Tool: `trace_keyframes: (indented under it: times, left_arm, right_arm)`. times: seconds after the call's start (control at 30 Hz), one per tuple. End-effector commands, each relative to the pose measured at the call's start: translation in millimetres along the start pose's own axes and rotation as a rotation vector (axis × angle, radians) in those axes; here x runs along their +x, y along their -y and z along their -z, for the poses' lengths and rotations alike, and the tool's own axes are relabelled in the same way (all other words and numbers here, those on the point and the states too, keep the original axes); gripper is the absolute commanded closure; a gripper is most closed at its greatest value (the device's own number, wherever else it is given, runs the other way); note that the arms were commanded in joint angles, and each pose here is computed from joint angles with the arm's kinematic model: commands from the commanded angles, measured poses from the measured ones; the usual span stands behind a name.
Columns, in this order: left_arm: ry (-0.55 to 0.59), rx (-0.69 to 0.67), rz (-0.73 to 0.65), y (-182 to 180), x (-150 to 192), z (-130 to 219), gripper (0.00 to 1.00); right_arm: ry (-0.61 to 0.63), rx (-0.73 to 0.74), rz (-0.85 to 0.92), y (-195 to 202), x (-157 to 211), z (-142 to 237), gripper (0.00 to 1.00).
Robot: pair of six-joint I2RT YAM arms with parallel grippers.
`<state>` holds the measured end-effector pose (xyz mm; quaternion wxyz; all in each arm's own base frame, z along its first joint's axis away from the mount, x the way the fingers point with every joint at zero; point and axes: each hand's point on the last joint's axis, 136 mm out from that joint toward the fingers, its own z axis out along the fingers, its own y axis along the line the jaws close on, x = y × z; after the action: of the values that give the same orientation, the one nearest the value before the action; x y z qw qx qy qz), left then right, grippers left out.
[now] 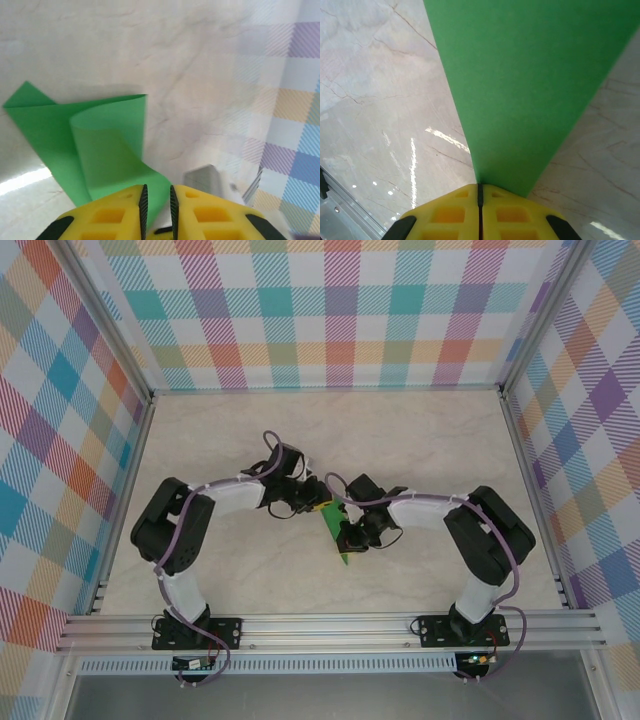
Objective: Fold a paper plane with a square sheet of paper (pick it up from the middle)
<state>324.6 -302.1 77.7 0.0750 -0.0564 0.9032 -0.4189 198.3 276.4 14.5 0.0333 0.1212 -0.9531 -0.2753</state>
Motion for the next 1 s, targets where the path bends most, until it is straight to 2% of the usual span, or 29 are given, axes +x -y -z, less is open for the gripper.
trace_keyframes:
  times: [0.0, 0.13, 0.27, 0.67, 0.97]
  left_arm:
    - [0.035, 0.028, -0.019, -0.3, 1.9, 10.1, 0.77]
    - [0.012, 0.09, 0.001, -0.2, 14.1, 2.3, 0.77]
    - [-0.021, 0.083, -0.01, -2.7, 23.6, -9.4, 0.81]
    - [-0.101, 0.075, -0.019, -6.7, 34.7, -35.0, 0.83]
    - [-0.103, -0.043, 0.02, -33.3, 36.5, -39.9, 0.86]
  right_arm:
    - [-0.021, 0.001, 0.035, 5.3, -4.8, -0.9, 0.93]
    - [-0.034, -0.021, 0.03, 4.0, -6.1, -1.6, 0.92]
    - [-0.037, -0.021, 0.024, 5.7, -4.4, -1.5, 0.93]
    - [-0.04, -0.021, 0.004, 9.0, -1.5, -2.8, 0.92]
    - [-0.023, -0.035, 0.005, 3.8, -5.3, 0.9, 0.92]
